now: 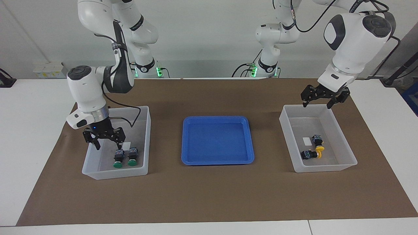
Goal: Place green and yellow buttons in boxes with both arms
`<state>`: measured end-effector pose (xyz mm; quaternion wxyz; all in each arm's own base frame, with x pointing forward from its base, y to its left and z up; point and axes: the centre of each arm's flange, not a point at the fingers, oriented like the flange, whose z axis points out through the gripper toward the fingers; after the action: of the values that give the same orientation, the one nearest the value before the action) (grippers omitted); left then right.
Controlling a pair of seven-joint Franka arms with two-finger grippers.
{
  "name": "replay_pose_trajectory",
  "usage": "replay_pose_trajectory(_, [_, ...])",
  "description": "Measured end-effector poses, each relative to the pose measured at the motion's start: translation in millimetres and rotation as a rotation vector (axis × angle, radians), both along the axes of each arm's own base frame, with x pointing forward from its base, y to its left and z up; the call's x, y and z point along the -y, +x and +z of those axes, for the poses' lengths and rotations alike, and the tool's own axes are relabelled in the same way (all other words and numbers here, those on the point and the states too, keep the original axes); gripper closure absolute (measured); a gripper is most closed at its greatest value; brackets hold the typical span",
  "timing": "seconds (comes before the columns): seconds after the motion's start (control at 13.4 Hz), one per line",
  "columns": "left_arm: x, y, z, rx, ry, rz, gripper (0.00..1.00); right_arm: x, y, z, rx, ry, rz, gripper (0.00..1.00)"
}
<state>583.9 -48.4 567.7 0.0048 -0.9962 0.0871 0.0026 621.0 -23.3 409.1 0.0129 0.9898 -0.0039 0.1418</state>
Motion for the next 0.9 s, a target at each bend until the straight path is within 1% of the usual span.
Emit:
replay_pose_trajectory(0.15, [-0.9,-0.2,0.9,0.002,-0.001,0.002,0.00,-12.3,-2.8,28.3,-0.046,-0.009,0.011,0.00])
replay_pose_trajectory(0.22, [-1.1,-0.3,1.3,0.003,-0.001,0.002,0.00,-22.1,-7.5,44.2,-0.069,-0.012,0.011,0.00])
replay_pose_trajectory(0.37, [-1.1,-0.5,1.8,0.004,-0.002,0.002,0.00,-56.0,-21.5,70.5,-0.098,-0.011,-0.007,0.00])
replay_pose_trajectory(0.6, [-1.0,-1.6,1.4,-0.004,-0.003,0.004,0.00,-105.8,-42.7,93.9,-0.143,-0.019,-0.001,0.00])
replay_pose_trajectory(0.75, [1.3,-7.1,0.8,-0.045,-0.030,0.009,0.00,-118.6,-51.1,116.5,-0.177,-0.032,0.013,0.00])
replay_pose_trajectory(0.9, [1.2,-14.1,6.5,-0.083,-0.047,0.015,0.00,-116.7,-56.6,148.4,-0.204,-0.040,0.003,0.00])
